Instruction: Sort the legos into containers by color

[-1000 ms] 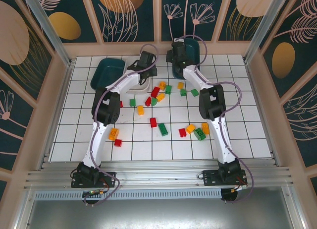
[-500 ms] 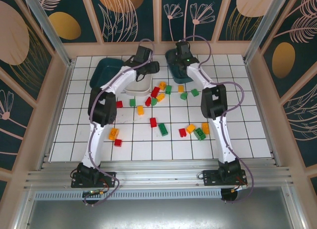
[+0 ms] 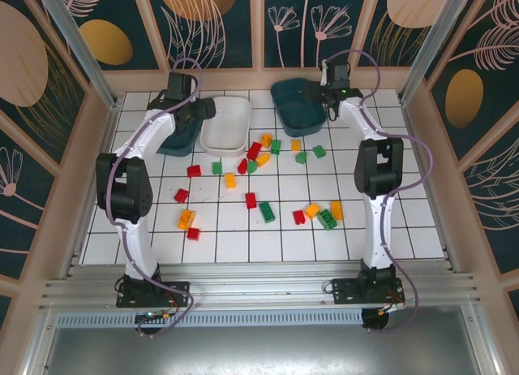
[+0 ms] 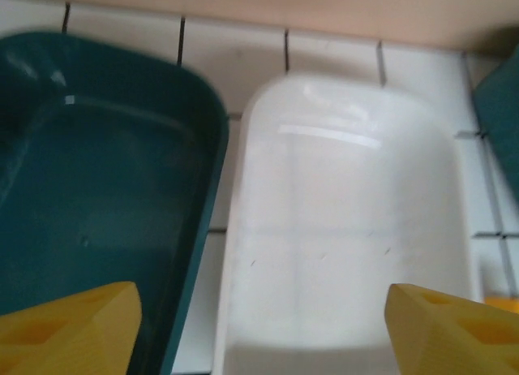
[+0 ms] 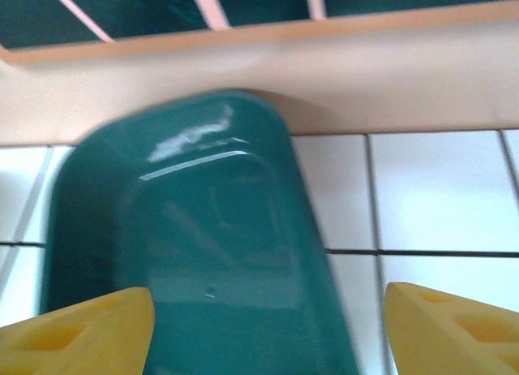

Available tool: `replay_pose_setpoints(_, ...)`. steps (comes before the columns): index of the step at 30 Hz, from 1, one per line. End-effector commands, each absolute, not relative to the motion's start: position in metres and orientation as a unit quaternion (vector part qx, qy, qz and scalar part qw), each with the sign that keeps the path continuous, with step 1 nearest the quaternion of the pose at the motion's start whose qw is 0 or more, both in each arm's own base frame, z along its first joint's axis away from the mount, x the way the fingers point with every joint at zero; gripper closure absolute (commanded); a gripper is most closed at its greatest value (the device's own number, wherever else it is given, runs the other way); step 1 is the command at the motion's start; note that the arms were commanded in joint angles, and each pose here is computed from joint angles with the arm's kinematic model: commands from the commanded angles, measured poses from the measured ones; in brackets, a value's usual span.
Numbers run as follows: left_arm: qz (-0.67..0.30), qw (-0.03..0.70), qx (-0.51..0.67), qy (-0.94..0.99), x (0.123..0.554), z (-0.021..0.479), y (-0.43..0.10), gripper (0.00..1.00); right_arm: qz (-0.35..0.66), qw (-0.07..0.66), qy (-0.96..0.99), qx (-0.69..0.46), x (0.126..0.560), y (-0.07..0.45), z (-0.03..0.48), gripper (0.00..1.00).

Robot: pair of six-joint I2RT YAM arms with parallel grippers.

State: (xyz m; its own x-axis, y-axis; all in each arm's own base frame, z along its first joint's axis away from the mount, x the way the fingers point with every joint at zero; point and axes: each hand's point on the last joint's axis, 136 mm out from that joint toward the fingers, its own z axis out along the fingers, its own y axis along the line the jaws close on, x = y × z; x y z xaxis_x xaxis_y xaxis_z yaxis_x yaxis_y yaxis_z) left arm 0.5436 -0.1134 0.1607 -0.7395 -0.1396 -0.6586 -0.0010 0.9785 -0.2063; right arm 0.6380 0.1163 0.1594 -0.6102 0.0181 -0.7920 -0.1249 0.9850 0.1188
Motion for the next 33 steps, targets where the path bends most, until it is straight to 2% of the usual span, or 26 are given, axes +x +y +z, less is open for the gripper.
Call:
replay_pose_setpoints(1, -0.089, 0.331, -0.006, 0.939, 0.535, 0.14, -0.117, 0.19, 0.06, 0.4, 0.912, -0.071, 0.632, 0.112, 0.122, 0.25)
replay_pose_setpoints(5, -0.091, 0.32, -0.005, 0.943, 0.536, 0.127, -0.115, 0.19, 0.073, 0.379, 0.92, -0.062, 0.632, 0.099, 0.1, 0.26)
replay_pose_setpoints(13, -0.078, 0.282, -0.001, 0.956, 0.531, 0.084, -0.113, 0.26, 0.096, 0.357, 0.927, -0.071, 0.622, 0.104, 0.075, 0.37)
replay_pose_setpoints(20, -0.087, 0.292, -0.011, 0.952, 0.529, 0.082, -0.112, 0.33, 0.115, 0.355, 0.926, -0.062, 0.614, 0.114, 0.073, 0.61)
replay_pose_setpoints(24, -0.095, 0.289, -0.007, 0.953, 0.527, 0.081, -0.116, 0.39, 0.097, 0.36, 0.927, -0.048, 0.602, 0.115, 0.069, 0.78)
replay_pose_setpoints(29, -0.119, 0.288, -0.003, 0.95, 0.528, 0.083, -0.123, 0.51, 0.101, 0.377, 0.921, -0.014, 0.592, 0.116, 0.078, 0.9)
replay_pose_setpoints(33, -0.131, 0.291, -0.001, 0.948, 0.531, 0.089, -0.129, 0.53, 0.119, 0.378, 0.918, 0.014, 0.59, 0.129, 0.082, 0.95)
